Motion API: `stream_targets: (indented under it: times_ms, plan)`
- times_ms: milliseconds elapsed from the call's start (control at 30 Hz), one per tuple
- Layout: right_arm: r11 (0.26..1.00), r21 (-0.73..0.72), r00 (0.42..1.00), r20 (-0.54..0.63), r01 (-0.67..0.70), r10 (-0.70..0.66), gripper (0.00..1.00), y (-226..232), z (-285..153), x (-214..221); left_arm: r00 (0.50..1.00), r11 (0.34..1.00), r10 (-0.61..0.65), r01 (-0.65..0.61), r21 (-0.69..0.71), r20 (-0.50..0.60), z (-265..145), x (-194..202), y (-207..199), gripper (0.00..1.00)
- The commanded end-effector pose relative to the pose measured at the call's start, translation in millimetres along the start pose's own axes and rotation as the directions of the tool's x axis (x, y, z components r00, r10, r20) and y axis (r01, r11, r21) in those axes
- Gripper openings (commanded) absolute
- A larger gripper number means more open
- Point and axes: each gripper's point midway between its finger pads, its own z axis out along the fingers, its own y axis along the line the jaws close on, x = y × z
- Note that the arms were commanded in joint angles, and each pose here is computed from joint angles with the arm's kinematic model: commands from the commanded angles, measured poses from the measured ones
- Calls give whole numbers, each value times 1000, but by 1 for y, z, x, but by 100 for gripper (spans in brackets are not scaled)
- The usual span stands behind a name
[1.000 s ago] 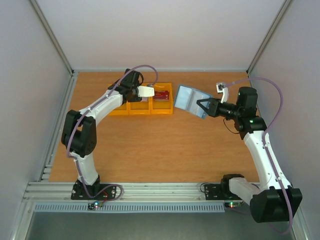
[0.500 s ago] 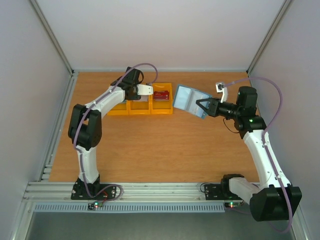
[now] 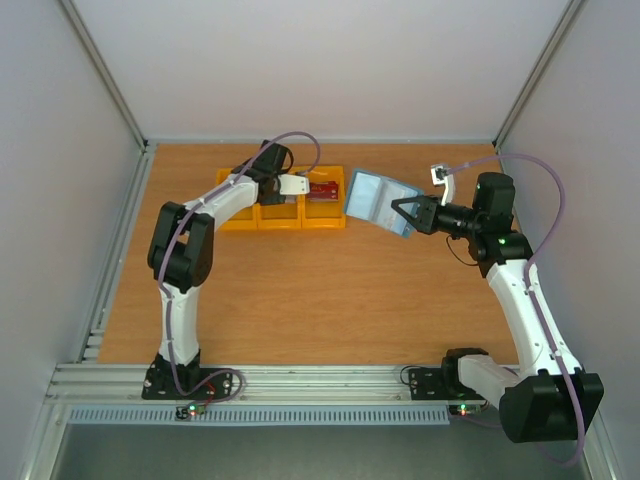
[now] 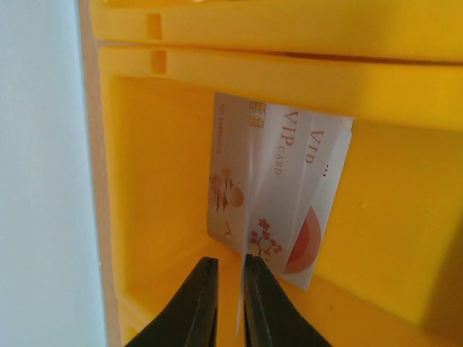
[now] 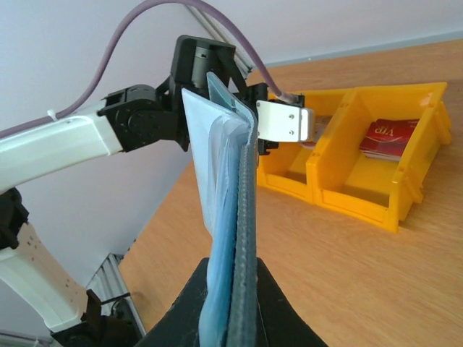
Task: Take the credit cards out of the card holder
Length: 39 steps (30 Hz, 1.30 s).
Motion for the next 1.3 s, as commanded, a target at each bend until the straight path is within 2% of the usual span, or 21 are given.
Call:
stream_targets:
  times_ms: [0,100,167,333,467,600,733,800,900,933,1000,1033,1067,1100,1167,1233,1267]
  plan:
    - [998,-35,999,18,48,-47,1,9,-3,-8,1000,999,-20,20,-37,-14,8,1,11,22]
    - [998,-40,999,16,46,-46,1,9,-2,-7,1000,1000,-19,19,4,-8,8,1,1,37]
    - [998,-43,999,19,51,-50,1,11,-3,-8,1000,999,-28,28,30,5,5,0,-4,43]
    - [997,-59,998,18,53,-52,1,14,-3,-8,997,996,-69,68,60,20,-6,-2,-4,52]
    - [996,-67,998,21,52,-51,1,16,-4,-8,990,988,-135,131,76,41,-18,-9,4,52]
    - [996,-77,998,21,53,-51,1,20,-5,-9,971,973,-211,199,116,107,-54,-22,16,55]
    - [993,-112,999,14,42,-40,1,26,-6,-8,921,930,-343,306,203,185,-119,-33,21,59]
    - [989,-146,1000,3,28,-28,1,30,-6,-6,868,884,-438,370,287,232,-161,-37,14,62]
    - [980,-200,1000,-14,5,-8,1,37,-5,-3,778,826,-532,390,407,333,-229,-44,-7,65]
    - [975,-221,1000,-23,4,-9,1,41,-3,-1,729,807,-567,400,435,383,-261,-47,-13,68]
    - [966,-258,999,-42,10,-22,1,51,0,4,641,757,-626,362,544,444,-299,-54,-44,74]
    - [964,-266,998,-54,12,-27,1,56,3,7,586,725,-660,333,603,469,-317,-58,-58,79]
    - [963,-270,997,-65,16,-35,1,60,6,11,533,705,-678,277,653,507,-336,-63,-75,95]
    - [963,-268,996,-79,19,-42,1,64,10,15,476,681,-703,236,693,529,-352,-66,-88,99]
    - [967,-254,992,-110,34,-63,1,72,22,26,372,648,-744,198,736,555,-368,-68,-111,99]
    - [969,-239,980,-173,60,-103,1,83,35,45,296,623,-776,222,750,557,-368,-62,-129,99]
    - [968,-237,971,-203,81,-130,1,89,40,54,255,581,-811,250,775,526,-368,-58,-136,100]
